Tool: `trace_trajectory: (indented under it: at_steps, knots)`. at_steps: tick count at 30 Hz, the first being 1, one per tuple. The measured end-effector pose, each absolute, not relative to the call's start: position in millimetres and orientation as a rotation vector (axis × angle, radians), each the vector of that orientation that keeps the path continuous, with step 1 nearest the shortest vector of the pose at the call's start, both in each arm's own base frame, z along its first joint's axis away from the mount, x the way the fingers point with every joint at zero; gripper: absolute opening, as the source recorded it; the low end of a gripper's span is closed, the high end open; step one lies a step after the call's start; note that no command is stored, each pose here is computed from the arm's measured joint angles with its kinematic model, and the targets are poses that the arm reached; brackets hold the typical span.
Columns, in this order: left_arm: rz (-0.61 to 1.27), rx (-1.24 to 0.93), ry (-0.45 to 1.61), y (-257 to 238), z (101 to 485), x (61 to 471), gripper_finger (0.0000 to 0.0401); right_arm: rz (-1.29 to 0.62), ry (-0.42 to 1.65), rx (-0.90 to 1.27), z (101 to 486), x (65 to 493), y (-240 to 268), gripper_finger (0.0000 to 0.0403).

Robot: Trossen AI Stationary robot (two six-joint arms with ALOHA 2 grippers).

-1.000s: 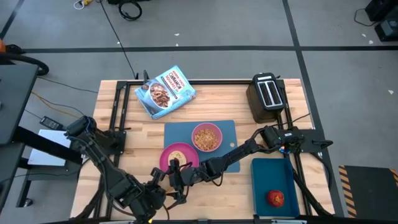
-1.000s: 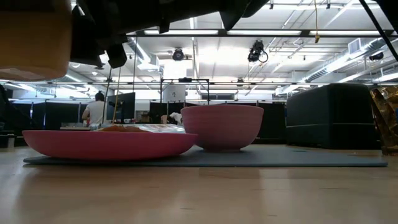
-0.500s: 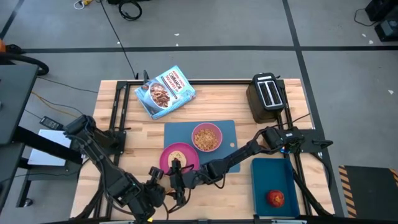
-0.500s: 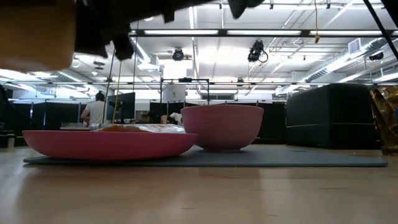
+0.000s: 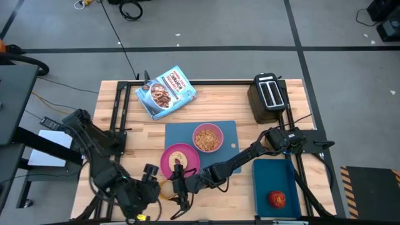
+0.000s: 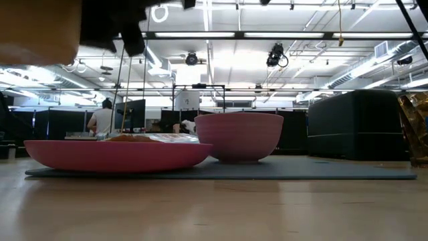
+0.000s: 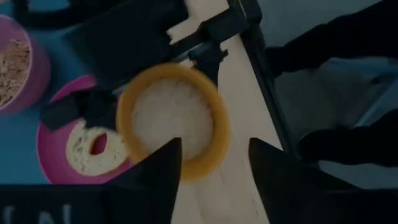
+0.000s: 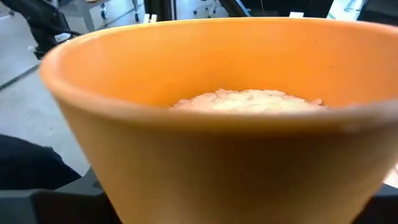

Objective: Arrange a breakfast setting
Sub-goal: Put the orange cup on the top right of the blue placemat

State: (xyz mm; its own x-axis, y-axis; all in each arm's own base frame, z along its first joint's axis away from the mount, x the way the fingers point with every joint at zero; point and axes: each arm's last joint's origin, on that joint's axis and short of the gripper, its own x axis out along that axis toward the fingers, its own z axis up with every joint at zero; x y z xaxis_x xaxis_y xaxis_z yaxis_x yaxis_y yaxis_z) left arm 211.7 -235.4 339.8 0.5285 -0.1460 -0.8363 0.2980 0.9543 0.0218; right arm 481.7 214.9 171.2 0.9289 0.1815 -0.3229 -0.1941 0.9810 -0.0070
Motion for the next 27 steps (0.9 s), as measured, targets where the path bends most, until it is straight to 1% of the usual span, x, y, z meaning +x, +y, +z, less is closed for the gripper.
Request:
trace_trajectory:
  at_steps: [3, 6, 8, 12, 14, 18, 22, 27]
  knots:
    - [-0.256, 0.149, 0.929, -231, 354, 195, 0.0206, 0.18, 0.334, -0.069, 191, 474, 218, 0.0317]
    - [-0.246, 0.154, 0.833, -231, 369, 174, 0.0204, 0.132, 0.365, -0.101, 214, 462, 215, 0.0316]
    - [-0.236, 0.168, 0.767, -232, 377, 162, 0.0199, 0.081, 0.395, -0.128, 223, 451, 211, 0.0316]
    - [-0.216, 0.2, 0.684, -240, 380, 142, 0.0193, -0.015, 0.387, -0.12, 240, 421, 194, 0.0316]
    - [-0.208, 0.21, 0.659, -243, 381, 137, 0.0193, -0.092, 0.361, -0.097, 247, 404, 182, 0.0316]
    - [-0.172, 0.214, 0.641, -245, 374, 133, 0.0192, -0.278, 0.326, -0.091, 245, 366, 156, 0.0316]
    - [-0.103, 0.235, 0.651, -242, 357, 138, 0.0192, -0.486, 0.299, -0.062, 240, 336, 125, 0.0316]
    - [-0.055, 0.209, 0.719, -235, 324, 152, 0.0192, -0.703, 0.326, -0.004, 207, 306, 81, 0.0316]
